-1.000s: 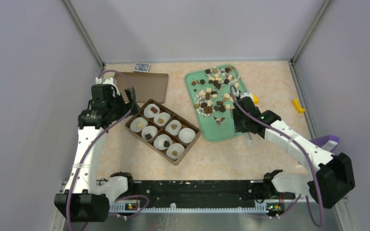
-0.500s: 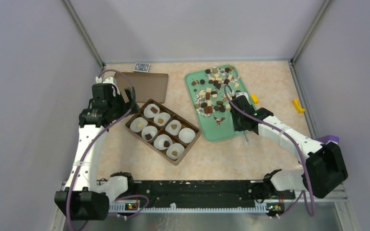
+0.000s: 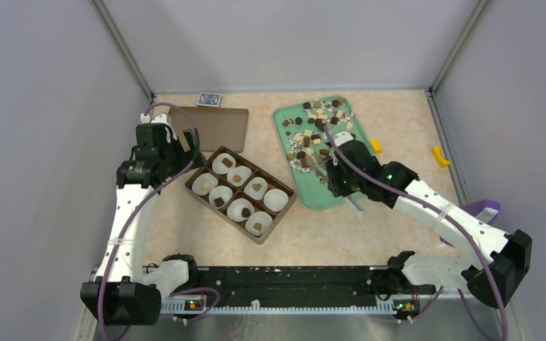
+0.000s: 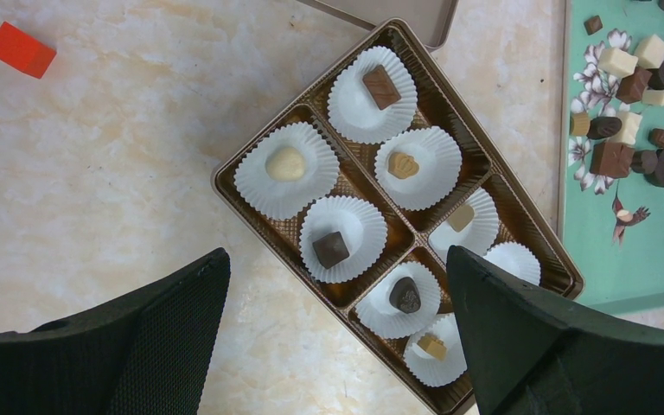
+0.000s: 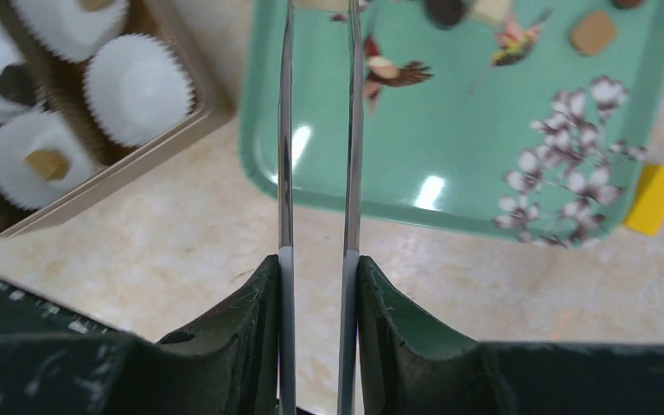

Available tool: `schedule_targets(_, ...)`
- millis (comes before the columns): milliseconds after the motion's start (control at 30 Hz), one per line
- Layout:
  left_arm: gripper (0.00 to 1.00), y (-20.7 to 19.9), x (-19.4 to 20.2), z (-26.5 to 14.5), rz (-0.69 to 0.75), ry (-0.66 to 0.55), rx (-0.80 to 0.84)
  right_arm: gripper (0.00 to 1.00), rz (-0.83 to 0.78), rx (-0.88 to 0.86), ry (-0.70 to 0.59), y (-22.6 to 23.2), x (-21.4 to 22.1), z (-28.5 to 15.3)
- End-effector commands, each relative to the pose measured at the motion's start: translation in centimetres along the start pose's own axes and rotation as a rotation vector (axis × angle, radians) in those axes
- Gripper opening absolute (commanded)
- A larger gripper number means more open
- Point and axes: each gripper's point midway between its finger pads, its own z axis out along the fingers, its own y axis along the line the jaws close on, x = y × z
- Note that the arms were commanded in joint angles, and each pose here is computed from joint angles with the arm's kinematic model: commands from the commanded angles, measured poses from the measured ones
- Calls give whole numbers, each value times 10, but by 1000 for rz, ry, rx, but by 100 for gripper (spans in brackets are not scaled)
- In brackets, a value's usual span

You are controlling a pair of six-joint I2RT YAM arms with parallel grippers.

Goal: Pack the chocolate

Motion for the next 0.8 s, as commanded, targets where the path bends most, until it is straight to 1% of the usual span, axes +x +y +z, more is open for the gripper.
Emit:
schedule_targets(0, 99, -6, -14, -8, -13, -64, 18, 12, -120, -159, -38, 58, -8, -28)
schedule_targets(133, 99, -8, -10, -6, -16, -44, 30, 13, -166, -279, -57, 97, -2, -31)
schedule_targets(233, 99, -8, -13, -8, -7, -53, 33, 15, -205, -309, -23, 112, 8, -24)
schedule_targets(333, 99, -11, -21, -16, 10, -96, 49, 15, -230, -277, 16, 115, 13, -15)
schedule_targets(433, 99, -10, -26, -20, 17, -118, 40, 18, -231, -306, 15, 123, 16, -10)
schedule_targets(633, 99, -6, -13, -9, 7, -65, 26, 21, -236, -320, 34, 129, 23, -2)
schedule_targets(700, 99, -6, -11, -8, 6, -61, 27, 24, -235, -319, 41, 129, 25, 1)
schedule_targets(767, 99, -6, -10, -7, 7, -58, 28, 29, -240, -319, 57, 130, 29, 3)
